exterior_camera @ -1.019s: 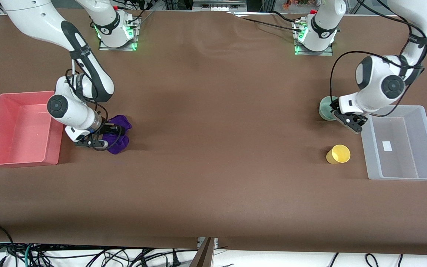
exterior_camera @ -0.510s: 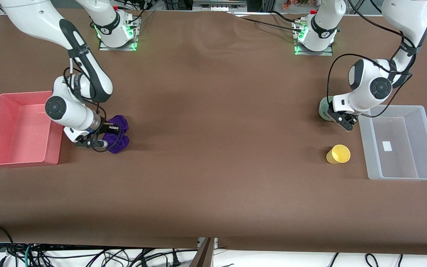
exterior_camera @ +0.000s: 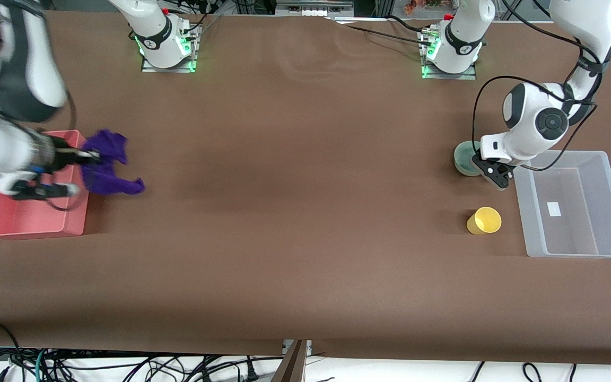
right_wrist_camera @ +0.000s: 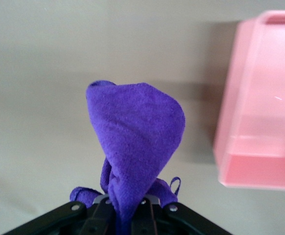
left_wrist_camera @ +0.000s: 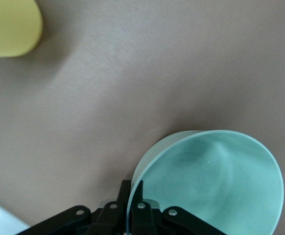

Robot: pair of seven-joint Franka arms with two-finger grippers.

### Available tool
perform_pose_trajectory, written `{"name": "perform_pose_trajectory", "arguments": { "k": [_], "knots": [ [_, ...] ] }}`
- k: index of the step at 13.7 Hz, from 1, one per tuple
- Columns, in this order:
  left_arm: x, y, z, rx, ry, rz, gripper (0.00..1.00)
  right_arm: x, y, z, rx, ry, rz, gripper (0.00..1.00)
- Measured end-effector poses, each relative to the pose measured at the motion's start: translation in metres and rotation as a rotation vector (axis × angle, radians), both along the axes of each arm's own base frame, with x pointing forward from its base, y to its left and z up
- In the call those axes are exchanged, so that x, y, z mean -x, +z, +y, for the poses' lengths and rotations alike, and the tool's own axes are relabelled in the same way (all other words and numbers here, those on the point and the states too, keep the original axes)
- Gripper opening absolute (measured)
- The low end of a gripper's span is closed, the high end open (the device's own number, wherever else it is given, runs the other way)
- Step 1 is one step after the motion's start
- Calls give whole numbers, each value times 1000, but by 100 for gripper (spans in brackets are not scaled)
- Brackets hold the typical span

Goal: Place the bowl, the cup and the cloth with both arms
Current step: 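Carry the cloth into the pink bin while the left gripper moves the bowl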

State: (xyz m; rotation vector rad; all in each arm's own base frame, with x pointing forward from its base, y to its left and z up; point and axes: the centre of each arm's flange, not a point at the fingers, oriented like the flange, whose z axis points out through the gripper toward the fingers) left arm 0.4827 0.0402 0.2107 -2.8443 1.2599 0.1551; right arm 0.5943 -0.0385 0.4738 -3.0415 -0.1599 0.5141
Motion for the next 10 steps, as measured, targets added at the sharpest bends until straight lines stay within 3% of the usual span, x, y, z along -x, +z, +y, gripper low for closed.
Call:
{"name": "perform_pose_trajectory", "arguments": {
  "k": [4,7,10],
  "knots": [
    [-48,84,13,-38,13,106,4,21,6,-135,29,123,10,7],
    [-77,147,29,-45,-18,136,4,34,-43,-196,25,148,5,7],
    [-90,170,96,-44,-58,126,4,49,-102,-235,49,178,-1,7]
  ]
}}
